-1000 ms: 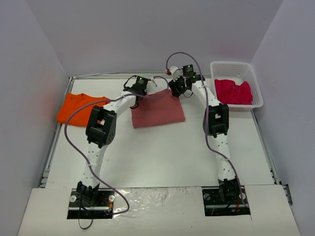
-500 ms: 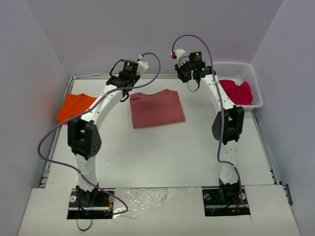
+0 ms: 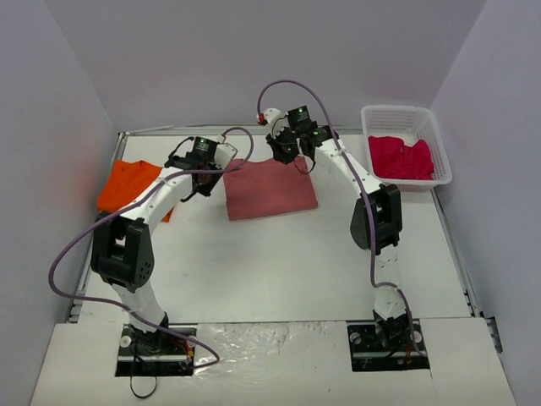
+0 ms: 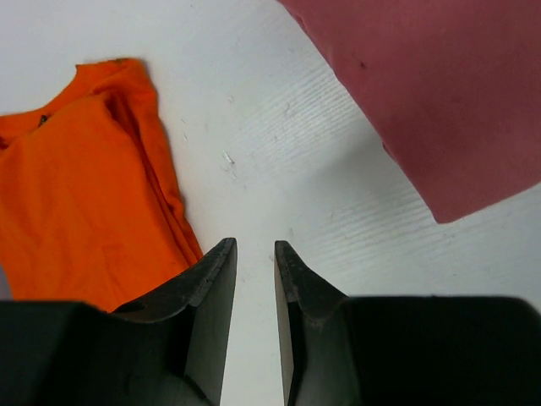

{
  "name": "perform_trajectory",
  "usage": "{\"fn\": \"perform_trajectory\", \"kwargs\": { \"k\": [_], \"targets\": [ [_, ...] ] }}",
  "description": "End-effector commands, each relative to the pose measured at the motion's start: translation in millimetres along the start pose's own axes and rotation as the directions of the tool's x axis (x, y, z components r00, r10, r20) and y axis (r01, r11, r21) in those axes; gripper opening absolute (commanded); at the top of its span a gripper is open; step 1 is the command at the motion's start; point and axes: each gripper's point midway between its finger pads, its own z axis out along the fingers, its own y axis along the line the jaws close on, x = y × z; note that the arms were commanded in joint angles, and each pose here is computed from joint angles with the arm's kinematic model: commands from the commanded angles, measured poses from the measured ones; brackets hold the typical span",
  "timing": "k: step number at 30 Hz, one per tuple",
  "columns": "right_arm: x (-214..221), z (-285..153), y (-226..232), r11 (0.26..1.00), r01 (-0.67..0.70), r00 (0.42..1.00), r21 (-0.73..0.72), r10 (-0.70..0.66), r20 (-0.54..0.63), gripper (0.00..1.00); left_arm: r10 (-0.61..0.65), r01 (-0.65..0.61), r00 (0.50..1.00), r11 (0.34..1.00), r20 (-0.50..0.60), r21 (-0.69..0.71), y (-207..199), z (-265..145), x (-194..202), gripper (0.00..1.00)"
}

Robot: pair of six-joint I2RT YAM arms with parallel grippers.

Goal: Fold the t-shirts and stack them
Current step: Fold the long partially folded tshirt into a neat square

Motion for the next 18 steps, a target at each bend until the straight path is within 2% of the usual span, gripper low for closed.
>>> {"fn": "perform_trajectory", "kwargs": {
  "k": [1,8,18],
  "targets": [
    [23,15,8,0.997,-0.051,0.998,-0.058,0.048,-0.051,0.0,-0.04,0.042,0.996,0.999,0.082,-0.023,12,-31,-14,0.24],
    [62,54,19,0.991,-0.073,0.99,-0.111,0.058,-0.131,0.0,-0.093,0.095,0.992,0.995,0.082,-0.024,21,-32,-2,0.25],
    [104,82,32,0.985,-0.096,0.973,-0.144,0.063,-0.22,0.0,-0.164,0.164,0.983,0.986,0.082,0.0,34,-32,6,0.26]
  ]
}}
